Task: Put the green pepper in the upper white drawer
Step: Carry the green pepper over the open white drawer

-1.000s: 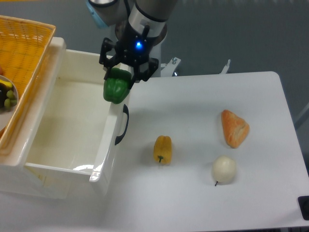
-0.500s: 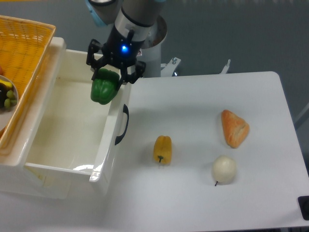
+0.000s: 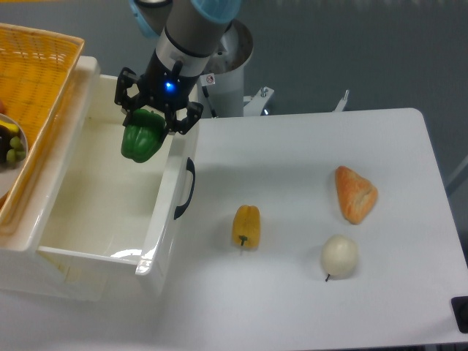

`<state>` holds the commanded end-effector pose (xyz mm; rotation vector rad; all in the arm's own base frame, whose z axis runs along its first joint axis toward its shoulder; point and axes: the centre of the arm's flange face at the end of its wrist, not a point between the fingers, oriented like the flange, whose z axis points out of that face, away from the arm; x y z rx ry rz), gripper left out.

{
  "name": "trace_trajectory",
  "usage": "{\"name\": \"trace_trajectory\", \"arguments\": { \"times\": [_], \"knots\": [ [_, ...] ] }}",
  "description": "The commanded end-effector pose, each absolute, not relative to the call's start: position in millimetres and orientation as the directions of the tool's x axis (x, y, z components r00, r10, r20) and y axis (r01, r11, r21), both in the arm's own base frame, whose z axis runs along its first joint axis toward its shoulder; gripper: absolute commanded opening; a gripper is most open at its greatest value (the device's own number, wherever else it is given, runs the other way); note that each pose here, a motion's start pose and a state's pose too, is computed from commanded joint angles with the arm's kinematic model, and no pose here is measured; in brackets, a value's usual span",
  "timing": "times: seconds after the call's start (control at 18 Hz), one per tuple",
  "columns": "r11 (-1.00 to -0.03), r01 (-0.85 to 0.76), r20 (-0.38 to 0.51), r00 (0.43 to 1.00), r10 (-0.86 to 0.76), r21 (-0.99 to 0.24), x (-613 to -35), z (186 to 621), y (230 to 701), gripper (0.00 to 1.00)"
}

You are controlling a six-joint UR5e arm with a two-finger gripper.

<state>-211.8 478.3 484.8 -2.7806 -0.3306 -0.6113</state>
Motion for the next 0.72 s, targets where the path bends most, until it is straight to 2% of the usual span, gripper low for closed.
{"name": "trace_trajectory", "arguments": {
  "times": [0.72],
  "knots": [
    [-0.949,0.245,0.443,0.886,0.136,-0.198,-197,474,489,0.40]
  ]
}}
